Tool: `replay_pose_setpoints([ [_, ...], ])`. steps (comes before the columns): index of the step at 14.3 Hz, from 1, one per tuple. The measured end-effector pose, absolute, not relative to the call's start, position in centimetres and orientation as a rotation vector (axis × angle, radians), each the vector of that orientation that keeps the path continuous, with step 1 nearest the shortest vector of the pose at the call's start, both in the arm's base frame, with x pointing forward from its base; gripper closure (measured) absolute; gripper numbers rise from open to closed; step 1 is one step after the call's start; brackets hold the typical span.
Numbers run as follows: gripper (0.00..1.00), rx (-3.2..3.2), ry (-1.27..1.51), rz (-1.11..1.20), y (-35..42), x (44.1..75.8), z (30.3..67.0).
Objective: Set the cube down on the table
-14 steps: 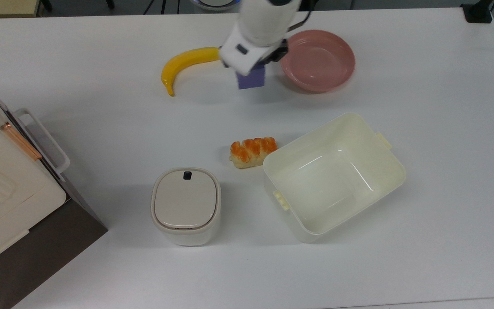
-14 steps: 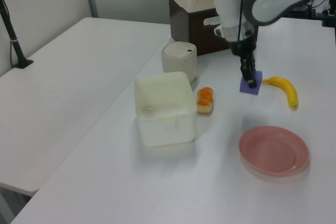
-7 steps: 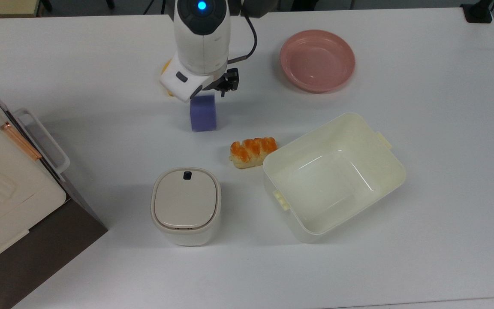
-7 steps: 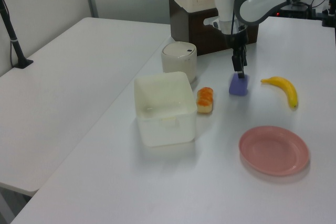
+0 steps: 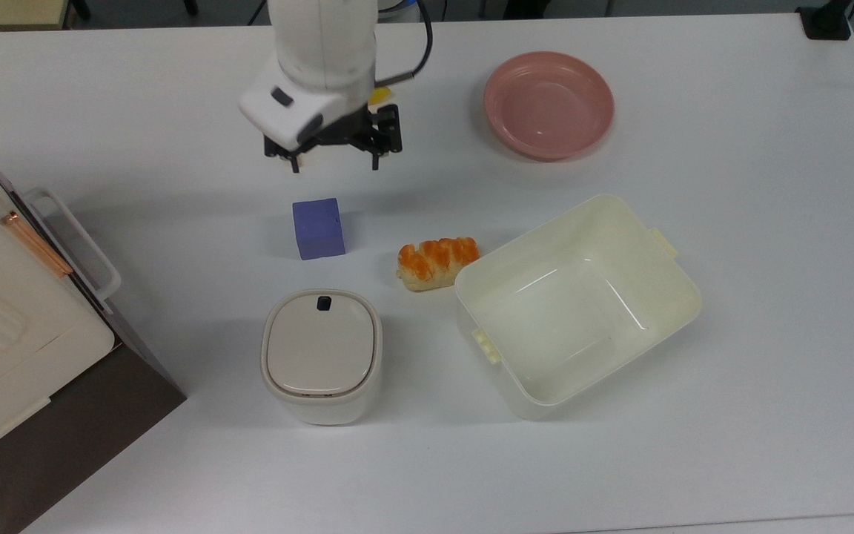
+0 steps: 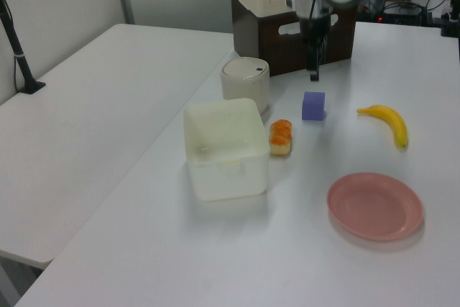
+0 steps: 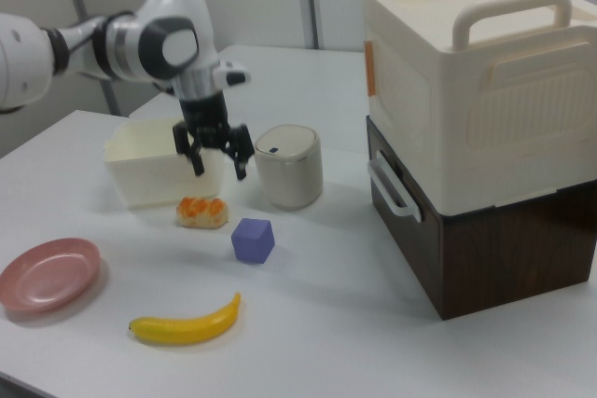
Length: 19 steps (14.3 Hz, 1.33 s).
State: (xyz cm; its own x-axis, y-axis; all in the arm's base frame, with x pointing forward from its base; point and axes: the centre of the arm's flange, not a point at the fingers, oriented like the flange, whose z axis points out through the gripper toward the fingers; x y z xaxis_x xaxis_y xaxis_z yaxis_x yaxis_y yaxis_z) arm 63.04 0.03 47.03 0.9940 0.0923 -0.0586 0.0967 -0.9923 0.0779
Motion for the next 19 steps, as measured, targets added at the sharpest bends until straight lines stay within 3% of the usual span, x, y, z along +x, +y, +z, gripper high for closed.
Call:
replay_pose_setpoints([
  [4, 0.0, 3.054, 0.027, 0.029, -0.3, 60.2, 55.5],
  [7, 0.0, 3.068, -0.121, 0.065, 0.4, 58.1, 59.0],
  [19, 0.0, 3.097, -0.142, 0.037, 1.3, 57.0, 59.8],
])
